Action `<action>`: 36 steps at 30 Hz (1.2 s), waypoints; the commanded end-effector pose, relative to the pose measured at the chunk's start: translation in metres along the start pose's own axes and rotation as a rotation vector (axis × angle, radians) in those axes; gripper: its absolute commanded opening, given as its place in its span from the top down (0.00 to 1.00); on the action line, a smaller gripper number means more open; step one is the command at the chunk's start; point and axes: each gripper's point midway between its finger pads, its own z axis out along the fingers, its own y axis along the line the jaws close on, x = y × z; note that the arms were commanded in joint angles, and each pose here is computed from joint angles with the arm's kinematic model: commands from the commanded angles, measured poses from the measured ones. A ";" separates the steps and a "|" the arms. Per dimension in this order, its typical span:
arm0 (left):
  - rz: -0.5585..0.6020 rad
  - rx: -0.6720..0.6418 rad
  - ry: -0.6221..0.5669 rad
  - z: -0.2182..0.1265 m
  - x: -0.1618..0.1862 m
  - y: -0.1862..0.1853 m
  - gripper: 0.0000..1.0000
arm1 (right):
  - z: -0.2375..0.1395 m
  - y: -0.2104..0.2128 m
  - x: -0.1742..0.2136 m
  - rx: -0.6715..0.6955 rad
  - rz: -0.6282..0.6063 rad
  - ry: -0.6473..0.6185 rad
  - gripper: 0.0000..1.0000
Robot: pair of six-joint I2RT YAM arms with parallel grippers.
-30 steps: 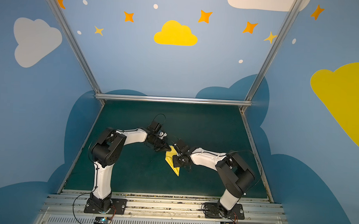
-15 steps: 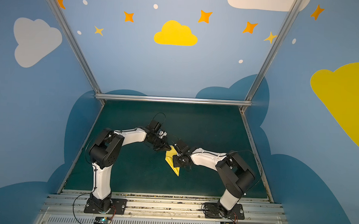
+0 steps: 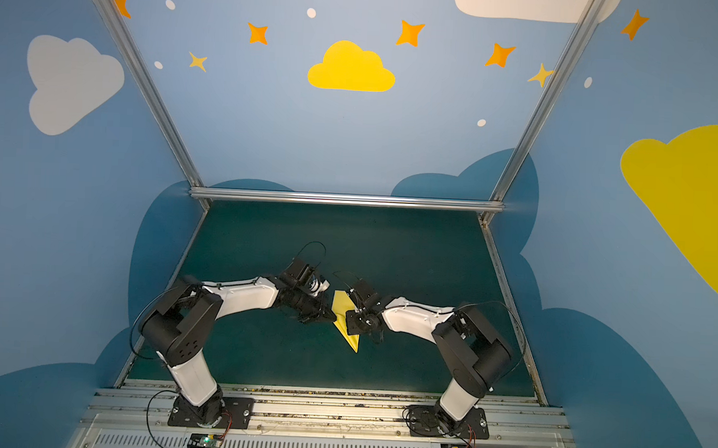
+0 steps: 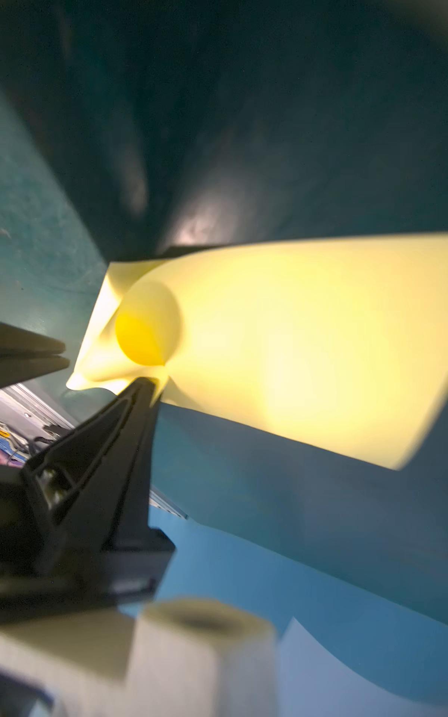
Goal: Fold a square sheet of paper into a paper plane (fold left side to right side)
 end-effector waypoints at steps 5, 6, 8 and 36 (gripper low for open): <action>0.027 0.019 -0.003 0.013 -0.004 -0.003 0.96 | 0.016 -0.035 0.038 0.122 0.010 0.126 1.00; 0.027 0.016 -0.002 0.014 -0.004 -0.002 0.96 | 0.016 -0.035 0.038 0.123 0.013 0.126 1.00; 0.024 0.010 0.000 0.016 -0.004 0.000 0.96 | 0.016 -0.034 0.037 0.122 0.010 0.126 1.00; 0.003 -0.071 0.013 0.030 -0.004 0.033 0.96 | 0.006 -0.023 0.021 0.090 0.002 0.096 1.00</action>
